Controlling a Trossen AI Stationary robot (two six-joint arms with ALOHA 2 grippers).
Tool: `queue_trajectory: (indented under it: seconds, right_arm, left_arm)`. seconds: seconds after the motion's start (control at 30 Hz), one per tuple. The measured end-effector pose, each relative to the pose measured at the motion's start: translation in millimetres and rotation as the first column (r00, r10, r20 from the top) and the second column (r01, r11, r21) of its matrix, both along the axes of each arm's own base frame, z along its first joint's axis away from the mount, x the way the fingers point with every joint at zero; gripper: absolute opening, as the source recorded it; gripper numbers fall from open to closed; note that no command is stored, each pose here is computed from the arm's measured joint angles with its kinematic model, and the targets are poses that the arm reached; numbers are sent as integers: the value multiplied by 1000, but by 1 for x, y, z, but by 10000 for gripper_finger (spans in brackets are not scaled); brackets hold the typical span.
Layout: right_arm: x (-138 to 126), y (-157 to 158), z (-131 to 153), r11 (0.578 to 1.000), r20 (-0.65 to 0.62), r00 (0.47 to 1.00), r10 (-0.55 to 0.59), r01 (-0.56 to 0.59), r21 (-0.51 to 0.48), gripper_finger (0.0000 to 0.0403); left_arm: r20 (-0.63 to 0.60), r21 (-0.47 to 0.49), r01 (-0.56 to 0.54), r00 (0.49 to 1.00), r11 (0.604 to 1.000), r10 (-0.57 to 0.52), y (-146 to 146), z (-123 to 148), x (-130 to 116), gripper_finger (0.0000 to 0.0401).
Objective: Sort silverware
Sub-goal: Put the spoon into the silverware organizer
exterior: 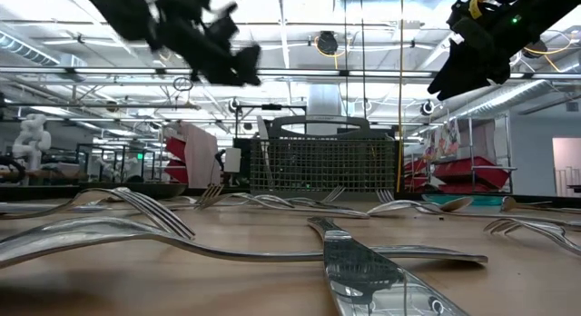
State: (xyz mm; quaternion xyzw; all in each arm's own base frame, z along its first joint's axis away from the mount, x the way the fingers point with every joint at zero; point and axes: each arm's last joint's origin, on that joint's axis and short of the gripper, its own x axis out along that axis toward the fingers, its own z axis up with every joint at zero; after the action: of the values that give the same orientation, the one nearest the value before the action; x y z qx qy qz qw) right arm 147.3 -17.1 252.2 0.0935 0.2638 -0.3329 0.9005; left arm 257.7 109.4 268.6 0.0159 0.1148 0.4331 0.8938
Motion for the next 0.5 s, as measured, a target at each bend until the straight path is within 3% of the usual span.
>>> queue_trajectory:
  seconds: [0.1,0.2,0.27,0.33,0.4,0.5]
  right_arm:
    - [0,0,0,1000,4,1000,-5,5,6,263]
    - [0,0,0,1000,4,1000,-5,5,6,263]
    - [0,0,0,1000,4,1000,-5,5,6,263]
    - [0,0,0,1000,4,1000,-4,4,5,263]
    - [0,0,0,1000,2,1000,-2,2,3,263]
    - [0,0,0,1000,-4,1000,6,-6,-7,263]
  left_arm:
    - [-27,-163,-34,999,986,30,-28,23,-28,212]
    - [5,-371,-66,997,926,73,-50,32,-60,212]
    - [-65,-473,-76,997,878,51,-64,25,-77,212]
    - [-190,-515,-61,981,855,-45,-77,16,-88,212]
    - [-340,-488,-8,923,873,-182,-88,8,-95,212]
    - [-512,-435,186,753,881,-412,-102,-5,-96,212]
